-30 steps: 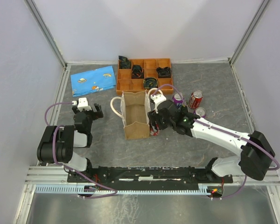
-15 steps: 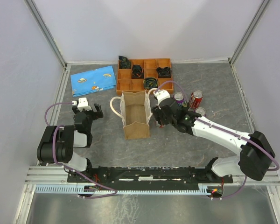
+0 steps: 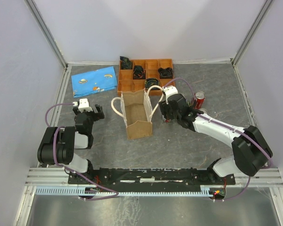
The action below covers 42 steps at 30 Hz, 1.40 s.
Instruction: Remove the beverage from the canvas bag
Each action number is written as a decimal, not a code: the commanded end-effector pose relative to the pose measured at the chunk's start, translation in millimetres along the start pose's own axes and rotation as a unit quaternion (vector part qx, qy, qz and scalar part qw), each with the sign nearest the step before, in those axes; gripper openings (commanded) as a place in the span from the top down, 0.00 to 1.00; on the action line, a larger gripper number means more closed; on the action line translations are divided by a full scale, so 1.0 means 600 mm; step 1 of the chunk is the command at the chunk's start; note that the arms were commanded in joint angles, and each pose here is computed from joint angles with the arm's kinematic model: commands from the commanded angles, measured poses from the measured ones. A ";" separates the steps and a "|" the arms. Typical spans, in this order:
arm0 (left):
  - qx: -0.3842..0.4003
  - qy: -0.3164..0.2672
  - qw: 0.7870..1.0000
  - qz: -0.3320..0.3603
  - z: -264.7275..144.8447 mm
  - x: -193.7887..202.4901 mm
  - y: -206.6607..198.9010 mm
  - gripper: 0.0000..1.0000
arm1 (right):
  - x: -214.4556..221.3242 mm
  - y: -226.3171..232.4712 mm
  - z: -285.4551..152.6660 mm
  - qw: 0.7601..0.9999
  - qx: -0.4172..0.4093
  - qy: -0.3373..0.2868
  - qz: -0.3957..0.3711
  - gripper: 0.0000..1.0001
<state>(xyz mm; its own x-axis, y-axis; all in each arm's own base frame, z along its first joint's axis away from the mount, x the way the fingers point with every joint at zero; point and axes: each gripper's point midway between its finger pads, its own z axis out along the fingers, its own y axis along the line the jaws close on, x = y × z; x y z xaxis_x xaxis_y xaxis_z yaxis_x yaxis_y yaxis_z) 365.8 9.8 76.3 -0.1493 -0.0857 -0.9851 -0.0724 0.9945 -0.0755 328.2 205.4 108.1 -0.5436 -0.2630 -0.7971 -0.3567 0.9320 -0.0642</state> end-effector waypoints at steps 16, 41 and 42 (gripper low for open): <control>0.002 -0.028 0.999 0.021 0.012 -0.028 -0.002 0.01 | -0.033 0.007 0.005 0.998 -0.011 -0.038 0.040 0.42; 0.002 -0.029 0.999 0.021 0.012 -0.029 -0.001 0.01 | -0.106 0.019 -0.121 0.995 0.025 -0.086 0.033 0.03; 0.001 -0.028 0.999 0.021 0.012 -0.028 -0.001 0.01 | -0.117 0.015 -0.136 0.994 0.025 -0.096 0.038 0.04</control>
<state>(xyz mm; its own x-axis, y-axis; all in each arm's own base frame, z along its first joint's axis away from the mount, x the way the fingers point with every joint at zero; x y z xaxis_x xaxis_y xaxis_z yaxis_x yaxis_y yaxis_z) 365.9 9.5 76.3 -0.1493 -0.0856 -0.9851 -0.0717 0.9946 -0.0755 297.5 220.5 138.7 -0.5143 -0.2652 -0.8156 -0.3573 0.9308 -0.0773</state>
